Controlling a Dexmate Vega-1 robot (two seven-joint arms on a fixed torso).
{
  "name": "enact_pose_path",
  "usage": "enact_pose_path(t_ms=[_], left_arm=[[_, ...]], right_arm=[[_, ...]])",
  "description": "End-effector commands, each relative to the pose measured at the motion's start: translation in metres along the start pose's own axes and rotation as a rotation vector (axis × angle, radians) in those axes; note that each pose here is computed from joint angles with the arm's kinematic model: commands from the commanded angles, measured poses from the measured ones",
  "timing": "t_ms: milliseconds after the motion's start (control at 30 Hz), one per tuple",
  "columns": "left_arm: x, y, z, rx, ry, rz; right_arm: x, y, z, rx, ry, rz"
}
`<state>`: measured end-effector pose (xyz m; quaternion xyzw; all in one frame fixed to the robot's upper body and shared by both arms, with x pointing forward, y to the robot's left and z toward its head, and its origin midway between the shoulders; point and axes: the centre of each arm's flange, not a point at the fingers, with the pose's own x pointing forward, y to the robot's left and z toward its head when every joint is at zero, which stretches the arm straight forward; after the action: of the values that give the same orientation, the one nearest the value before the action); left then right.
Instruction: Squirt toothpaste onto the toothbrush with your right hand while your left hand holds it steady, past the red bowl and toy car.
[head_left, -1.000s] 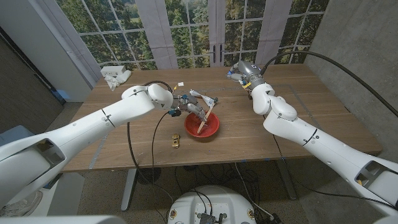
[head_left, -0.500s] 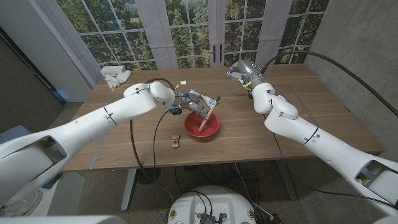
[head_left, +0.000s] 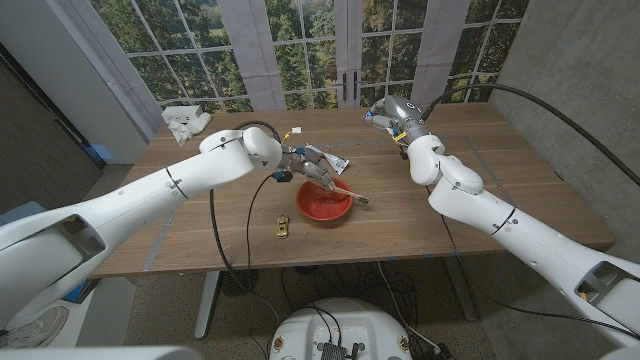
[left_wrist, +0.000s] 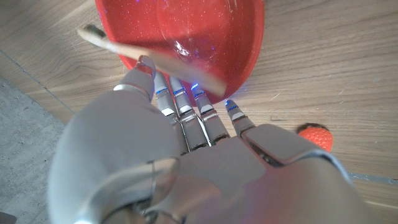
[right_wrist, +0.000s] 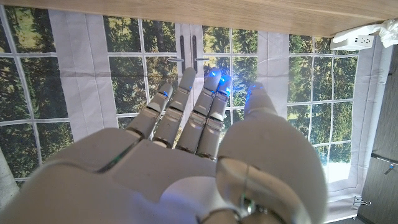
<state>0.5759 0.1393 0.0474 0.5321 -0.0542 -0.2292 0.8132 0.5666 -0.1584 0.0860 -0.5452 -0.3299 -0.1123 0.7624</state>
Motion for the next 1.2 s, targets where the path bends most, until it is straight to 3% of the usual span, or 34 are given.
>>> enact_pose_path(t_ms=[33, 767, 933, 1200], left_arm=[[-0.012, 0.003, -0.002, 0.019, 0.022, 0.036], [-0.039, 0.009, -0.021, -0.145, -0.137, 0.24], [-0.045, 0.005, -0.02, -0.109, -0.108, 0.343], [-0.048, 0.0, -0.029, -0.148, -0.151, 0.427]], right_arm=[[-0.002, -0.002, 0.006, -0.005, -0.021, -0.02], [0.006, 0.0, 0.013, -0.01, -0.026, 0.0], [0.006, 0.001, 0.015, -0.017, -0.023, 0.0], [0.01, 0.003, 0.013, 0.015, -0.013, 0.043]])
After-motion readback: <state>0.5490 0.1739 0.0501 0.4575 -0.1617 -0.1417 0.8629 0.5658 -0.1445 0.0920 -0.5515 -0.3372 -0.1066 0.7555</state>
